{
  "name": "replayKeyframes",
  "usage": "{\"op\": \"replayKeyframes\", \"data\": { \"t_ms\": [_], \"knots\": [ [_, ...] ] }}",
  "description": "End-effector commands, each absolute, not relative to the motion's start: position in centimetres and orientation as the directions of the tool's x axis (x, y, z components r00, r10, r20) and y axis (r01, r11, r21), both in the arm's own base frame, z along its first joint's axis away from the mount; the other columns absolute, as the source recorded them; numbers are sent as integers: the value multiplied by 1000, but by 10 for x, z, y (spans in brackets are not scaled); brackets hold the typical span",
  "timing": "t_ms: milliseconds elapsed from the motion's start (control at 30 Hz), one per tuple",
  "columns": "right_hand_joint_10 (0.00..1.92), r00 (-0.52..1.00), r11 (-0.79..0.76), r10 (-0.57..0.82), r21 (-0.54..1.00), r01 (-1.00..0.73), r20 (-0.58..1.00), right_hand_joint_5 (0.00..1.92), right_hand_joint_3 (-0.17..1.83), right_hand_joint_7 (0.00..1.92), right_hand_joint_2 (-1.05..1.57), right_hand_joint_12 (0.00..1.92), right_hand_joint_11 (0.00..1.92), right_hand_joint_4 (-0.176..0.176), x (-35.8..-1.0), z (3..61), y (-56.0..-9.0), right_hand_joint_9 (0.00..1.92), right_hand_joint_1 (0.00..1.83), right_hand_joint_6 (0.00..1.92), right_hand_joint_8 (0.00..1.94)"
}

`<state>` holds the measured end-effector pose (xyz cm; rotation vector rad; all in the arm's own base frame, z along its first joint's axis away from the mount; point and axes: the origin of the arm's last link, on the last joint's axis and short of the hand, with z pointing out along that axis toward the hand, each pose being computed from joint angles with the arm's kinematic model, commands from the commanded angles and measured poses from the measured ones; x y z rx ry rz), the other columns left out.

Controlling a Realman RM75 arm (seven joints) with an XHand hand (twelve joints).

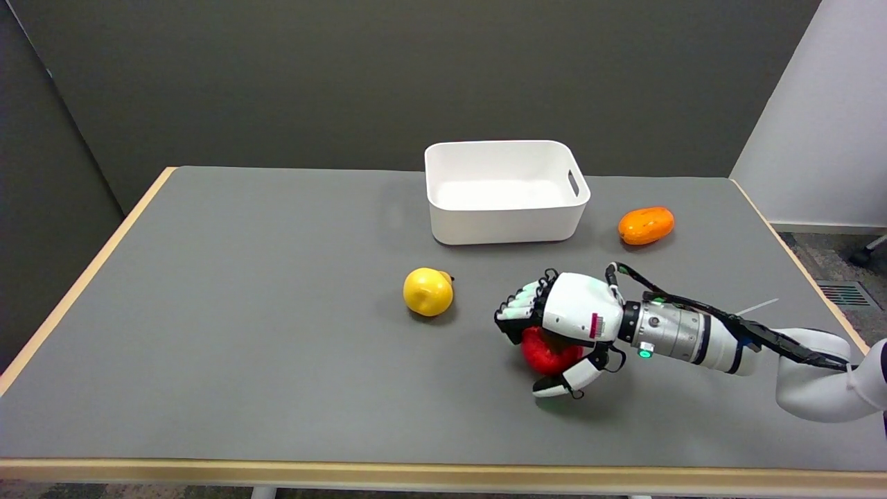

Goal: Pick up tomato.

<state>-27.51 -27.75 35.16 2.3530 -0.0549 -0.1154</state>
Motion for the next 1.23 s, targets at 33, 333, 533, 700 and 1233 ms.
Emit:
{"op": "replayKeyframes", "data": {
  "t_ms": [33, 333, 533, 700, 1233],
  "knots": [
    [1249, 1000, -667, -4, 745, -18, 21, 604, 352, 882, 1081, 1544, 794, -91, -257, 364, -288, 847, 1178, 1620, 1237],
    [1248, 956, -573, 190, 816, -77, 224, 609, 356, 886, 1079, 1572, 814, -84, -207, 389, -307, 852, 1175, 1609, 1239],
    [1284, 903, -525, 313, 846, -93, 294, 616, 387, 885, 1062, 1610, 822, -79, -175, 404, -321, 872, 1176, 1607, 1248],
    [1366, 877, -497, 366, 862, -99, 312, 624, 482, 887, 1016, 1667, 813, -76, -153, 409, -339, 851, 1176, 1626, 1265],
    [1341, 932, -464, 312, 886, -17, 182, 616, 449, 896, 1030, 1660, 803, -91, -102, 317, -429, 844, 1182, 1612, 1257]
  ]
}}
